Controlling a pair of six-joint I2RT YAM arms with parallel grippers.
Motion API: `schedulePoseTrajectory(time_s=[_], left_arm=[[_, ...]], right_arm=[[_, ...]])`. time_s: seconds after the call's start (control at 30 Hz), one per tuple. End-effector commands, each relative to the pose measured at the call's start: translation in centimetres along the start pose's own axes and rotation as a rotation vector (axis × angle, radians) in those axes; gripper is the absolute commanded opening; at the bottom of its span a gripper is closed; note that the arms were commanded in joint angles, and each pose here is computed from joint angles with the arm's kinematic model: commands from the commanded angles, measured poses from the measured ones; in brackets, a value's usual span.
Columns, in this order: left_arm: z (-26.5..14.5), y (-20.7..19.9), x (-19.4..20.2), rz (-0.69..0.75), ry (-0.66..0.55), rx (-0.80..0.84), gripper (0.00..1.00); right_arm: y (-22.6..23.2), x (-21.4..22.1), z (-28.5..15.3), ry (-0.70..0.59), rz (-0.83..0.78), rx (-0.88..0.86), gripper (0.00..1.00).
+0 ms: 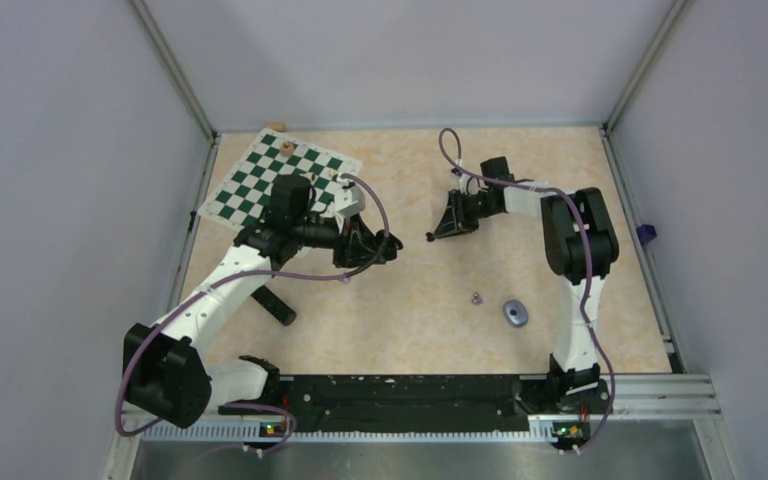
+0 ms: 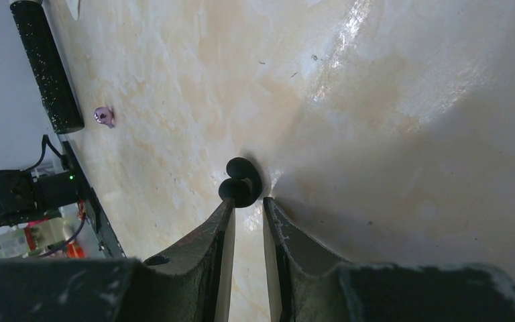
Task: Insert the wireless bluetooth earbuds into the charging case
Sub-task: Pick up the left earbud from the center of the board.
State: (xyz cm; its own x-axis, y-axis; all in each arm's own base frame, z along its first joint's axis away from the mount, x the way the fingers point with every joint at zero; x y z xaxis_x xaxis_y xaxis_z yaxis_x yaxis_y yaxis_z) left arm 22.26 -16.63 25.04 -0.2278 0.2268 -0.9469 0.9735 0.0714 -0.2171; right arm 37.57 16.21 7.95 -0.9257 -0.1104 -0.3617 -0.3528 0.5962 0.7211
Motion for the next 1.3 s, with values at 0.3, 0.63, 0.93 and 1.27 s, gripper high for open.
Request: schedulePoseTrajectory(time_s=[0.3, 0.63, 0.93, 1.27], left_arm=[[-0.2, -0.6, -1.5, 0.064, -0.026, 0.018, 0.0], [-0.3, -0.6, -1.7, 0.065, -0.027, 0.02, 0.0], [-0.3, -0.6, -1.6, 0.062, -0.026, 0.021, 0.0], [-0.3, -0.6, -1.6, 0.062, -0.025, 0.02, 0.0]], right_arm=[[-1.8, 1.4, 1.5, 0.045, 0.019, 0.118, 0.23], [-1.8, 1.5, 2.0, 0.057, 0.018, 0.131, 0.23], [-1.8, 1.6, 2.6, 0.07, 0.016, 0.141, 0.23], [-1.6, 1.8, 3.0, 0.081, 0.01, 0.133, 0.22]])
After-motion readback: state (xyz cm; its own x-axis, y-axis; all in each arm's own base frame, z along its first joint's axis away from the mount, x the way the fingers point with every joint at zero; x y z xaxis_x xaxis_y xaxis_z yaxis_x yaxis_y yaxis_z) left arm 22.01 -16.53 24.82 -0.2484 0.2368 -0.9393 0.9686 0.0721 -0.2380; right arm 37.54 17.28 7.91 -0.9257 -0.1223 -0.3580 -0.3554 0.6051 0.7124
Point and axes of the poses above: each gripper's point midway between its finger pads, its own z axis out along the fingers, its own y axis along the line the jaws close on, x = y × z, the point moved 9 cm from there along -z, back along the fingers
